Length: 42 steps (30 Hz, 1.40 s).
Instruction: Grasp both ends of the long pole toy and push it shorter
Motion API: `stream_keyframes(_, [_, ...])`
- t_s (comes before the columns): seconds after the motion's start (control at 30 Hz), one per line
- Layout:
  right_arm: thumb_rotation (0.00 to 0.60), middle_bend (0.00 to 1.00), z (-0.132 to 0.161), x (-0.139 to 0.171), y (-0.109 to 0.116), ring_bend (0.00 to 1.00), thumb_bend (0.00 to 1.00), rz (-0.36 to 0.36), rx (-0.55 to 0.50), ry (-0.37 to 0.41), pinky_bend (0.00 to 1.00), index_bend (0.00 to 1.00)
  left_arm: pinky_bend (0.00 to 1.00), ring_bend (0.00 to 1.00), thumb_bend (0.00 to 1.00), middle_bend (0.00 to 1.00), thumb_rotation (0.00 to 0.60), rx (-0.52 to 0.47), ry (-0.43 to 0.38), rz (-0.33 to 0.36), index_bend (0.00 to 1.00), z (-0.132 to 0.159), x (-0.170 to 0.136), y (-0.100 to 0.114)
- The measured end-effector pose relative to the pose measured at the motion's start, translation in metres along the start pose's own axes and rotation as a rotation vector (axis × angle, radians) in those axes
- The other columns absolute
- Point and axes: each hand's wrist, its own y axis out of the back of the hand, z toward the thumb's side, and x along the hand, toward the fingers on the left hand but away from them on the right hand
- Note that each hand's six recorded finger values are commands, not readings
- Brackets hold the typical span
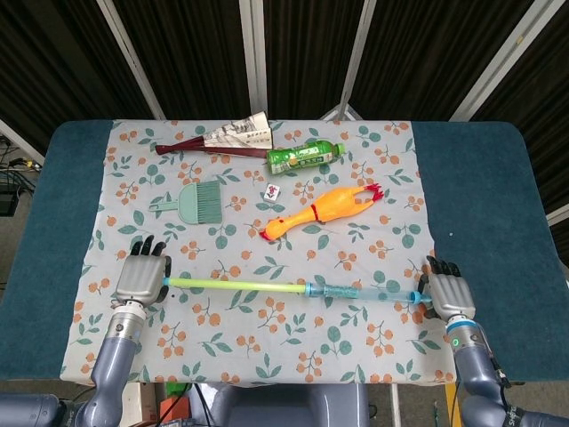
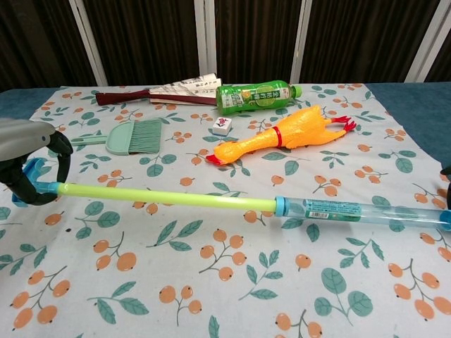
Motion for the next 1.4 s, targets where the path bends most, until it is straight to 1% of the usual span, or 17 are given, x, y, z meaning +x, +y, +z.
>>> stream_keyframes(0.2, [0.600,0.06,0.004,0.001,0.004,0.00,0.40,-0.013,-0.006,0.012,0.00,0.60,0.10,0.00,0.47,0.15,0.600,-0.008,-0.012,-0.001,0.57,0.004,-0.002,0.001])
stream_keyframes(0.6, [0.600,0.07,0.016,0.002,0.014,0.00,0.40,-0.033,-0.010,0.042,0.00,0.61,0.10,0.00,0.47,0.15,0.600,-0.009,-0.037,0.009,0.58,0.015,-0.005,0.005])
stream_keyframes(0.77, [0.600,0.07,0.021,0.003,0.017,0.00,0.40,-0.040,-0.009,0.054,0.00,0.63,0.10,0.00,0.47,0.15,0.600,-0.007,-0.049,0.008,0.58,0.022,-0.006,0.005])
stream_keyframes(1.07, [0.600,0.07,0.036,0.005,0.026,0.00,0.40,-0.057,-0.016,0.083,0.00,0.63,0.10,0.00,0.47,0.15,0.600,-0.012,-0.072,0.012,0.58,0.042,-0.008,0.008])
stream_keyframes(1.4, [0.600,0.07,0.061,0.010,0.031,0.00,0.40,-0.065,-0.008,0.136,0.00,0.63,0.10,0.00,0.47,0.15,0.600,-0.027,-0.088,0.029,0.58,0.061,-0.008,0.014])
